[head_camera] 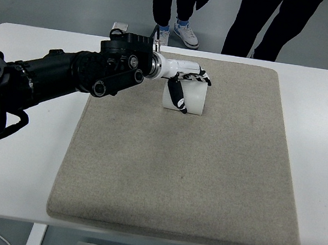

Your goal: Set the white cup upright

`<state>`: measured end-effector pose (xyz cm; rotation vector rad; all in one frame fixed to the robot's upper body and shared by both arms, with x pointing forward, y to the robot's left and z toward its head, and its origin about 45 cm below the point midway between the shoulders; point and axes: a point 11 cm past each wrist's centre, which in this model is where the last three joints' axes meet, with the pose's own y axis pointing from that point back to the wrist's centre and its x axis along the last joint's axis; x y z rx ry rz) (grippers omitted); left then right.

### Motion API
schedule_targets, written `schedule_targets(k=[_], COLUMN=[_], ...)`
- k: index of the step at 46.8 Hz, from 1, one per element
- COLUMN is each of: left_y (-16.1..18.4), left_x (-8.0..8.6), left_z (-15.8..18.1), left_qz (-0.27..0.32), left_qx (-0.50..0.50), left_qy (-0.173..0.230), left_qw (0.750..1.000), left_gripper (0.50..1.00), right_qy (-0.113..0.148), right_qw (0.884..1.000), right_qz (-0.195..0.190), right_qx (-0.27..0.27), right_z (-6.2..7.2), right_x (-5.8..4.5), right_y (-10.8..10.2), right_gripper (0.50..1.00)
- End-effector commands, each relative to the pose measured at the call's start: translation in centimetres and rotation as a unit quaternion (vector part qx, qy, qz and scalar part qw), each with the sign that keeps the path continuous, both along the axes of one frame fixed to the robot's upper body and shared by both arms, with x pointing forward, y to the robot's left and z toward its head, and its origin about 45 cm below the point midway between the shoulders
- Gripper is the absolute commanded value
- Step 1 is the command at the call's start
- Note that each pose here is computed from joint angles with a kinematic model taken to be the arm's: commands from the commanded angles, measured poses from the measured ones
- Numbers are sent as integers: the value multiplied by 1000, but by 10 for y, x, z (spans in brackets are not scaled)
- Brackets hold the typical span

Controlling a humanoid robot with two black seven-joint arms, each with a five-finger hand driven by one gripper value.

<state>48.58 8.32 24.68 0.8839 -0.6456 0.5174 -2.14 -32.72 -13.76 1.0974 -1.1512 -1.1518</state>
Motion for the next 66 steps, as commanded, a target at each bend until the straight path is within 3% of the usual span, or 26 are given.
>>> schedule_targets(k=[1,30,51,66], left_y=[-1,-14,-19,15], left_x=[1,0,-2,-3], left_z=[3,18,31,17], left_qz=[0,30,27,35], left_qx=[-10,-151,-293,-360], left_qy=[1,60,65,44], left_qw=[1000,986,953,931], left_gripper=[516,516,521,516], right_qy=[0,0,0,0], right_qw=[1000,1000,1000,1000], right_qz=[0,0,0,0], right_qx=[1,0,0,0], right_z=[0,0,0,0], right_x=[0,0,0,0], right_y=[0,0,0,0], right_gripper=[930,930,930,930])
